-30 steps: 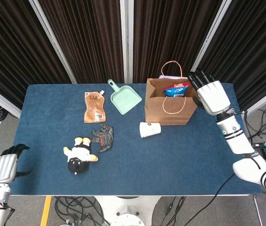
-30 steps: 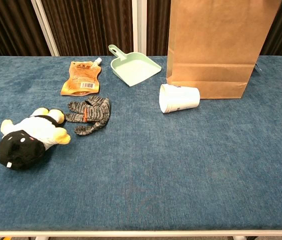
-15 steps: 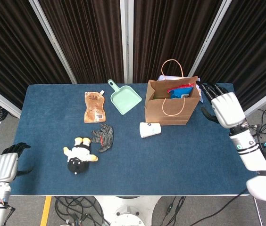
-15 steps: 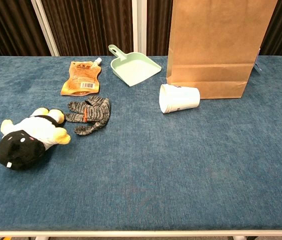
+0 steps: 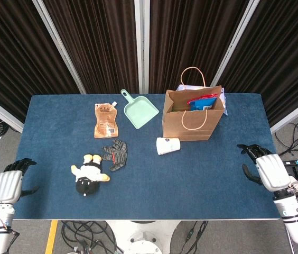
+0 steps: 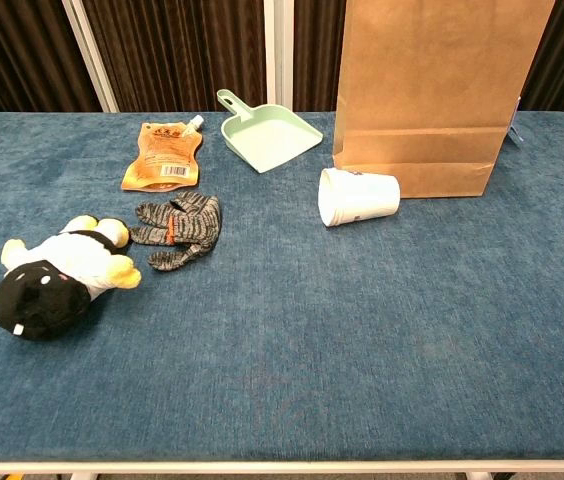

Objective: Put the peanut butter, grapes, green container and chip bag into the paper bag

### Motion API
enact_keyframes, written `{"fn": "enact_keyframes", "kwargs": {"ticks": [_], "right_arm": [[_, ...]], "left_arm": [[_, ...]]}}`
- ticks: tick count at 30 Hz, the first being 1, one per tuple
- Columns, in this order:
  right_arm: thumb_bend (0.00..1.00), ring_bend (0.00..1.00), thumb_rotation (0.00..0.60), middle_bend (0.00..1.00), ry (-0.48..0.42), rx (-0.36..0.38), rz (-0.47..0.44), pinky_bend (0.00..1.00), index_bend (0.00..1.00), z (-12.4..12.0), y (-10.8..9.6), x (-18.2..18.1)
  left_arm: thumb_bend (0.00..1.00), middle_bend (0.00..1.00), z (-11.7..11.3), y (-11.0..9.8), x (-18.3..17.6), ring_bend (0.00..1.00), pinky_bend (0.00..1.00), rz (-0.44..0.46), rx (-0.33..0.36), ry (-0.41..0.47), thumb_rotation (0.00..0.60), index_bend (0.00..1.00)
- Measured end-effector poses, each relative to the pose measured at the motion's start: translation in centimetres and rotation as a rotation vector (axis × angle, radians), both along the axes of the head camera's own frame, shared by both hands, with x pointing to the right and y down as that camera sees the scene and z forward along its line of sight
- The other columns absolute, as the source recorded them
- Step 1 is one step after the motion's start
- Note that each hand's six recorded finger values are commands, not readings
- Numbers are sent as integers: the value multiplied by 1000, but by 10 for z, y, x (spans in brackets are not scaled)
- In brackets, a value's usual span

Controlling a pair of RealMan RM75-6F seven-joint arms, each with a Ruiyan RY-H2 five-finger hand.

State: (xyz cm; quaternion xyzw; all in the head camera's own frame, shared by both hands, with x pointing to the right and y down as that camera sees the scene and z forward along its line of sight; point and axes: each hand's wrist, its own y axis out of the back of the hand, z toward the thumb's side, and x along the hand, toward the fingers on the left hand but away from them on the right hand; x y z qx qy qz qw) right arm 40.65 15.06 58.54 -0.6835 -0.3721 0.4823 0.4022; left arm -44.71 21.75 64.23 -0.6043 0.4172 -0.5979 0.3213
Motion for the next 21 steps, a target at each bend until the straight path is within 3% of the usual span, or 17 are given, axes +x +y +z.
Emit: {"fn": "enact_keyframes", "kwargs": {"ticks": [2, 4, 13, 21], "right_arm": [[388, 0, 600, 74, 2, 0, 13, 69, 0, 1, 10, 2], [388, 0, 600, 54, -3, 13, 25, 48, 0, 0, 20, 3], [388, 0, 600, 52, -19, 15, 82, 35, 0, 3, 57, 11], [388, 0, 600, 54, -13, 21, 78, 27, 0, 5, 60, 9]], "left_arm": [[78, 338, -1, -1, 1, 256, 279, 1, 16, -9, 600, 352], [78, 337, -2, -1, 2, 256, 278, 2, 28, -13, 600, 352], [78, 337, -8, -5, 6, 256, 276, 31, 119, -60, 600, 352], [77, 337, -6, -2, 17, 256, 274, 168, 74, -128, 600, 351]]}}
